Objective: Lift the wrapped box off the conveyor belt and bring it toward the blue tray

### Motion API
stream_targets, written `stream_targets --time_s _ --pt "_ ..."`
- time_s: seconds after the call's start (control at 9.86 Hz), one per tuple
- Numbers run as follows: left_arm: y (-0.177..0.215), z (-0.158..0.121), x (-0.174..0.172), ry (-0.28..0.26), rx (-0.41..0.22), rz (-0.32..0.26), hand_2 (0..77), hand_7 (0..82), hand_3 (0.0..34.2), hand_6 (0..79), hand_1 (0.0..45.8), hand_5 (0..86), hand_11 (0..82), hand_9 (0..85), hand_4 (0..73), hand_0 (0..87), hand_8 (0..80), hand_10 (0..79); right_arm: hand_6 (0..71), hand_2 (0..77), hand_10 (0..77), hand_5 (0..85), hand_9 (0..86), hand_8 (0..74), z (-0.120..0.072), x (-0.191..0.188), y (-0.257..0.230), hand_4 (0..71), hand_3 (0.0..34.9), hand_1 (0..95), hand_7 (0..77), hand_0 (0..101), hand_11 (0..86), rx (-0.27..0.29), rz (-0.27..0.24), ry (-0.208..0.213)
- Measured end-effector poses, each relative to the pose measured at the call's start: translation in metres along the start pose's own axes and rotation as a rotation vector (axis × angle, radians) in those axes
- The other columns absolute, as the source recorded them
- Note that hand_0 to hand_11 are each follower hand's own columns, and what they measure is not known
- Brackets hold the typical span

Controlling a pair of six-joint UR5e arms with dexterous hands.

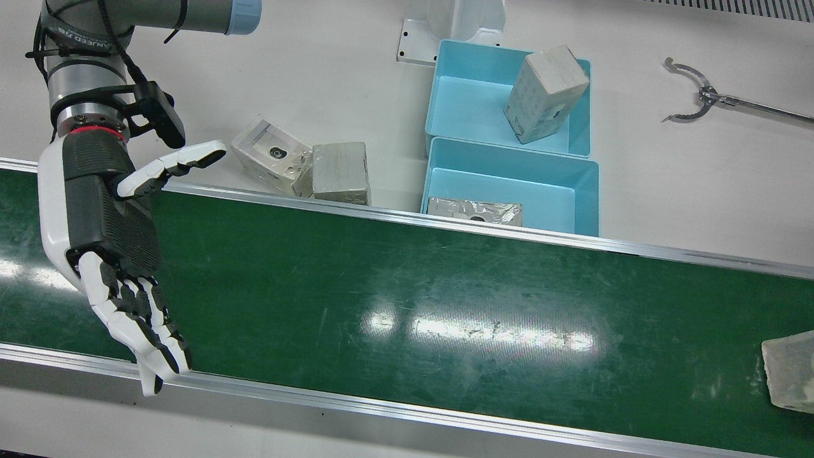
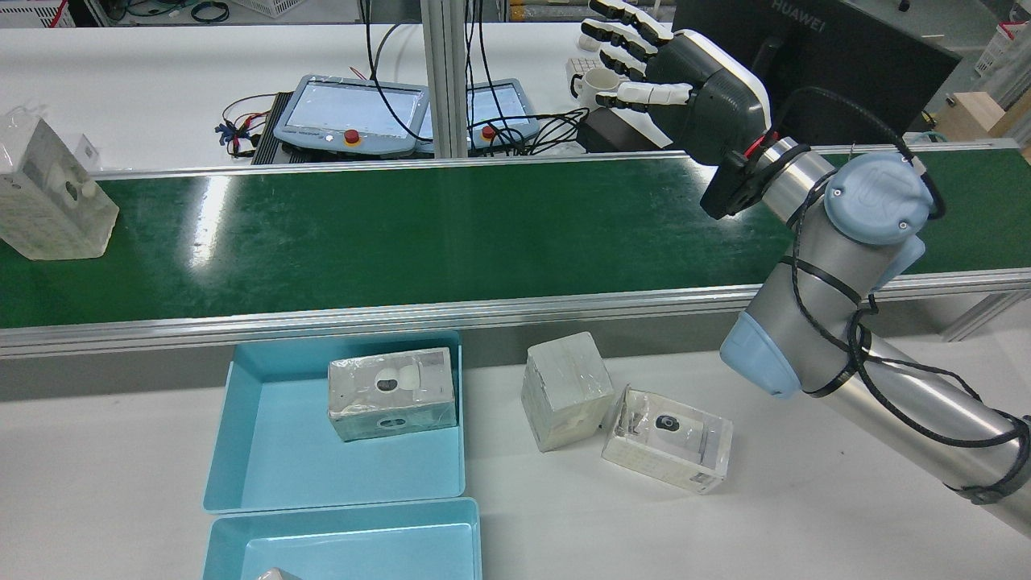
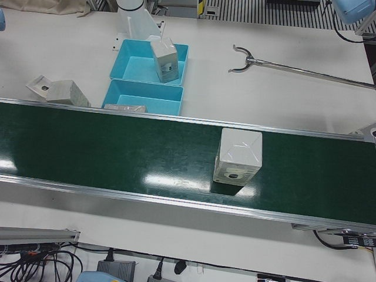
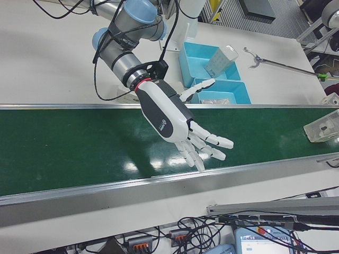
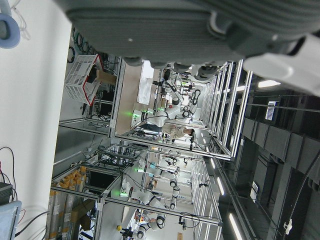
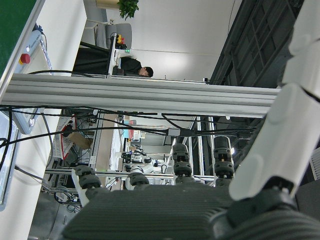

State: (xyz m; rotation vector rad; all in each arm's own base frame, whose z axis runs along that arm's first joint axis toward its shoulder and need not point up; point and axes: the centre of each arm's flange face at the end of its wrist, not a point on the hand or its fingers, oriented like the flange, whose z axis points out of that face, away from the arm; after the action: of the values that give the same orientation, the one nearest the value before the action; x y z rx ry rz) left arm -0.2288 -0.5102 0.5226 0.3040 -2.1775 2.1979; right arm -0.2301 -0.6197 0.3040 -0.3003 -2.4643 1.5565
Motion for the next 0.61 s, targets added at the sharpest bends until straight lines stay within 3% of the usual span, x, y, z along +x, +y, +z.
stream_targets --time_s 0.61 --pt "0.0 0.0 0.0 0.0 0.0 0.0 1.1 0.5 0.0 0.0 0.0 0.5 0.0 0.5 0.0 0.0 0.5 0.5 0.0 11.4 4.9 16.9 1.6 0.0 0.0003 0.0067 0.0008 8.2 30.2 8.2 12.0 39 8.2 -0.001 0.004 0.007"
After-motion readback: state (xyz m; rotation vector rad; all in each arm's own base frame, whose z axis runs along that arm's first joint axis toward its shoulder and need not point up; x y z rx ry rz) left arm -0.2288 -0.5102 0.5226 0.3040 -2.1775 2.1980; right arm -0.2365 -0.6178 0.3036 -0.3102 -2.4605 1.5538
